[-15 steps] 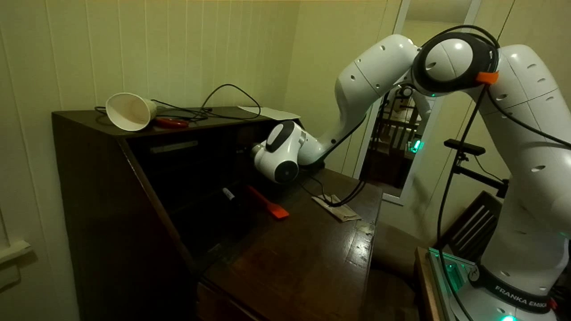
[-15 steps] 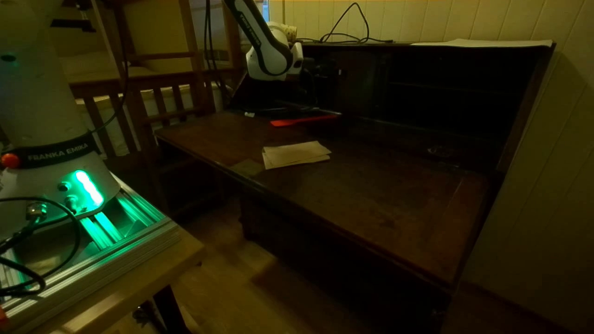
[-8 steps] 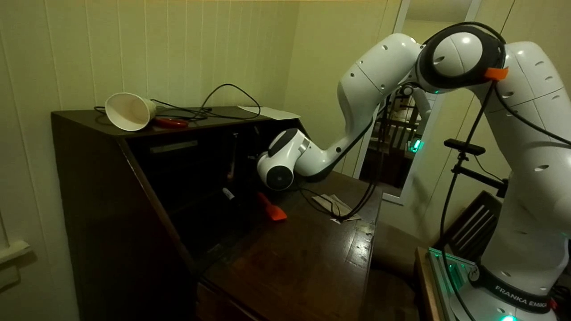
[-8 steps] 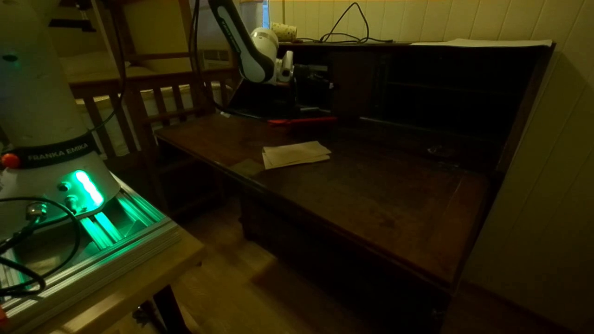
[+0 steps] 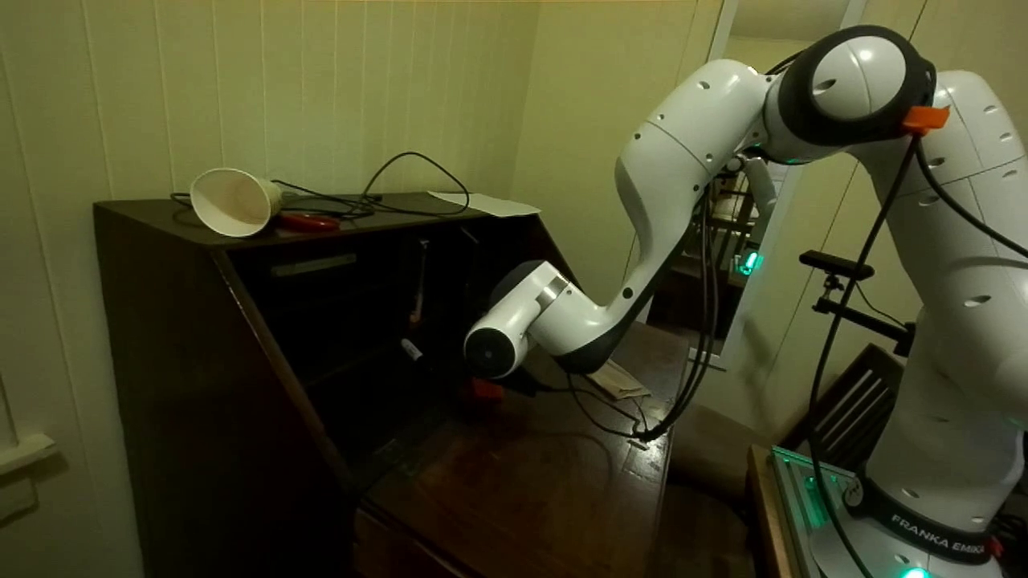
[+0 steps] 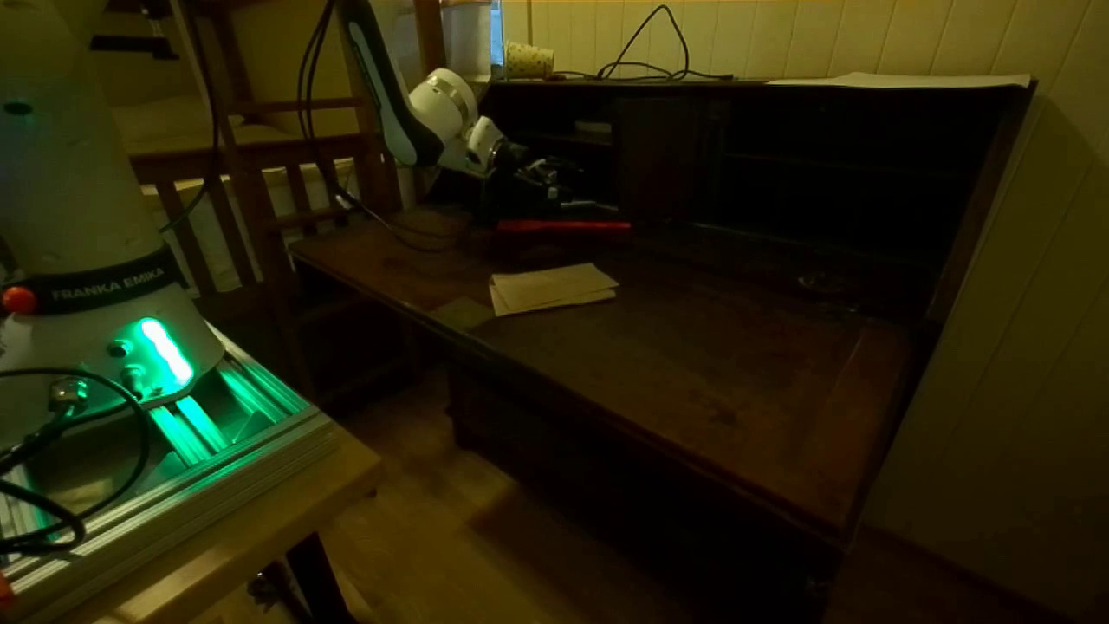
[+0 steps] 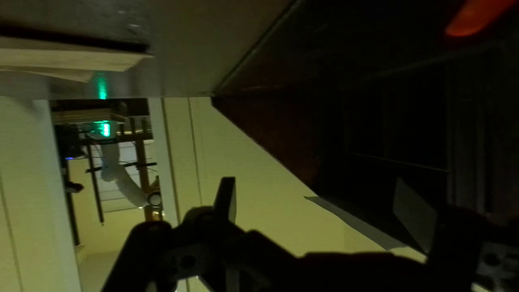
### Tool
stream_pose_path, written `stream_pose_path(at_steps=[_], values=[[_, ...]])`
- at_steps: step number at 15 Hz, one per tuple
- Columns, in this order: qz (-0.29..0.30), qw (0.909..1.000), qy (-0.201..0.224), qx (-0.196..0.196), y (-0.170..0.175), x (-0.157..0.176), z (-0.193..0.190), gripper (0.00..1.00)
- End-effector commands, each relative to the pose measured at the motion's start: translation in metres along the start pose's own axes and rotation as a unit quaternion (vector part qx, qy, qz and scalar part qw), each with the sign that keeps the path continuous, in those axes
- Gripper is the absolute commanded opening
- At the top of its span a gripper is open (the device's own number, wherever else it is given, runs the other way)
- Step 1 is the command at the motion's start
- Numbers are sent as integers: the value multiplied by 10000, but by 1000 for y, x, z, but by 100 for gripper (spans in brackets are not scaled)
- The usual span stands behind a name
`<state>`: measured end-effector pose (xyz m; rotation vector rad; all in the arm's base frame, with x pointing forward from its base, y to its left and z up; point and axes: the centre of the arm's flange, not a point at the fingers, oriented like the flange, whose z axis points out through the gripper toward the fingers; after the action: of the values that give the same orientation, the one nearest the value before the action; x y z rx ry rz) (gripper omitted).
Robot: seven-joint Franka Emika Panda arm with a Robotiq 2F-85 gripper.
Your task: Open the cabinet door
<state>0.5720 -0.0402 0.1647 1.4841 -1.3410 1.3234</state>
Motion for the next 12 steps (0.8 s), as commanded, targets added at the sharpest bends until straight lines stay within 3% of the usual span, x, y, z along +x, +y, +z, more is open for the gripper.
stream_pose_path(at_steps=[1,3,5,8,12], values=[[525,9951,-284,-789,34,2,-1,100],[845,9916,-306,-930,31,18,-2,100],[958,9927,-203,-705,26,46,-9,100],[875,9951,-439,119,15,83,-20,100],[602,9877,-938,1096,12,84,-45,100]])
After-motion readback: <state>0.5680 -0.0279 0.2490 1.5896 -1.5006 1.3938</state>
